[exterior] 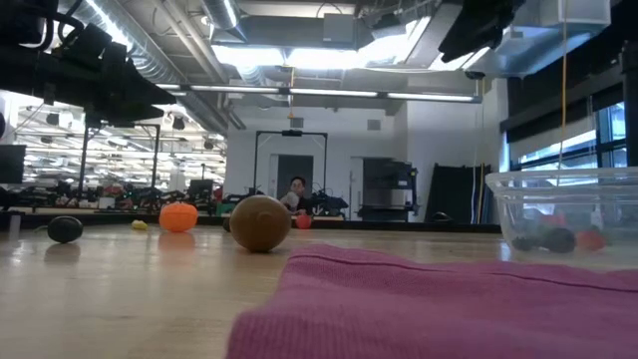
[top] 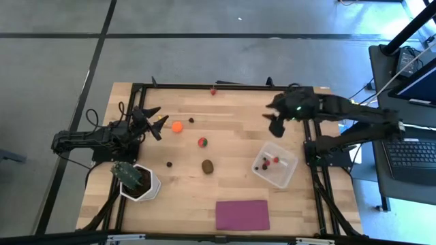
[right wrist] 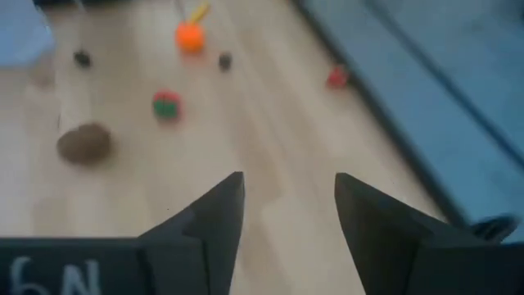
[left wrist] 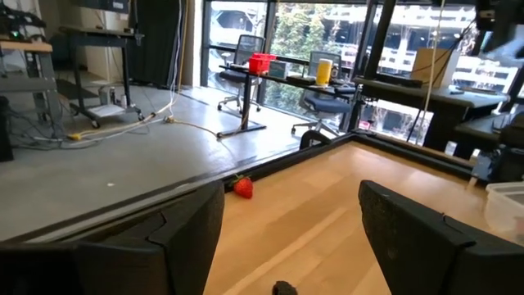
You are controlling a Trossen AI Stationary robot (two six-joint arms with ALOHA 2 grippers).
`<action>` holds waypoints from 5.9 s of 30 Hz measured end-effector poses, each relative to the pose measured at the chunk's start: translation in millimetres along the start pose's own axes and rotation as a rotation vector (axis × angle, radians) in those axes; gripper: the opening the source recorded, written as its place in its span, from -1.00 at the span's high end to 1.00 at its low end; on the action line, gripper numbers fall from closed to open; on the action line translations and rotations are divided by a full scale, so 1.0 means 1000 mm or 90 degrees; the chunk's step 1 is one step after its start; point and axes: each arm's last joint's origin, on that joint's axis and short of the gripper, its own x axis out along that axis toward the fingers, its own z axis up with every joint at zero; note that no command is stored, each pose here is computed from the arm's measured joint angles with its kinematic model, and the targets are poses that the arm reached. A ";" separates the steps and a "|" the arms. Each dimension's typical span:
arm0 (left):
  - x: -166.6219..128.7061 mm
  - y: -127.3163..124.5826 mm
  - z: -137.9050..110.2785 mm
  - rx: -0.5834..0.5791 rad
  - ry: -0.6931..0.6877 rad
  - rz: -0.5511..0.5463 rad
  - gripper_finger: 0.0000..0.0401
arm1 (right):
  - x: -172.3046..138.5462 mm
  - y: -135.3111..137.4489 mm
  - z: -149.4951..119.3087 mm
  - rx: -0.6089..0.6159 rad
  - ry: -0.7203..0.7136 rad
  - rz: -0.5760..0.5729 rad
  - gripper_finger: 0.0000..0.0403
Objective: Pick and placing Produce into tupperware
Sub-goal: Put the pumpkin into the transparent bin
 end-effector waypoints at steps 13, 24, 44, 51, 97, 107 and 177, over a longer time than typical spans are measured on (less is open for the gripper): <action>0.000 0.000 0.001 -0.006 -0.004 -0.001 -0.37 | 0.025 -0.037 -0.059 -0.017 -0.234 -0.019 0.31; 0.000 0.000 0.001 -0.009 -0.006 -0.001 -0.37 | 0.059 -0.072 -0.104 0.046 -0.322 0.015 0.56; 0.000 0.000 0.001 -0.009 -0.006 -0.001 -0.37 | 0.058 -0.093 -0.113 0.053 -0.318 -0.107 0.77; 0.000 0.000 0.001 -0.007 -0.006 -0.001 -0.37 | 0.058 -0.093 -0.114 0.052 -0.318 -0.108 0.77; 0.000 -0.005 0.018 -0.177 -0.087 -0.055 -0.35 | 0.058 -0.093 -0.114 0.036 -0.315 -0.111 0.77; 0.019 -0.025 0.049 -0.099 -0.010 -0.019 -0.25 | 0.058 -0.093 -0.114 0.037 -0.316 -0.111 0.77; 0.118 -0.050 0.141 -0.094 0.474 0.164 -0.87 | 0.058 -0.093 -0.114 0.036 -0.314 -0.111 0.77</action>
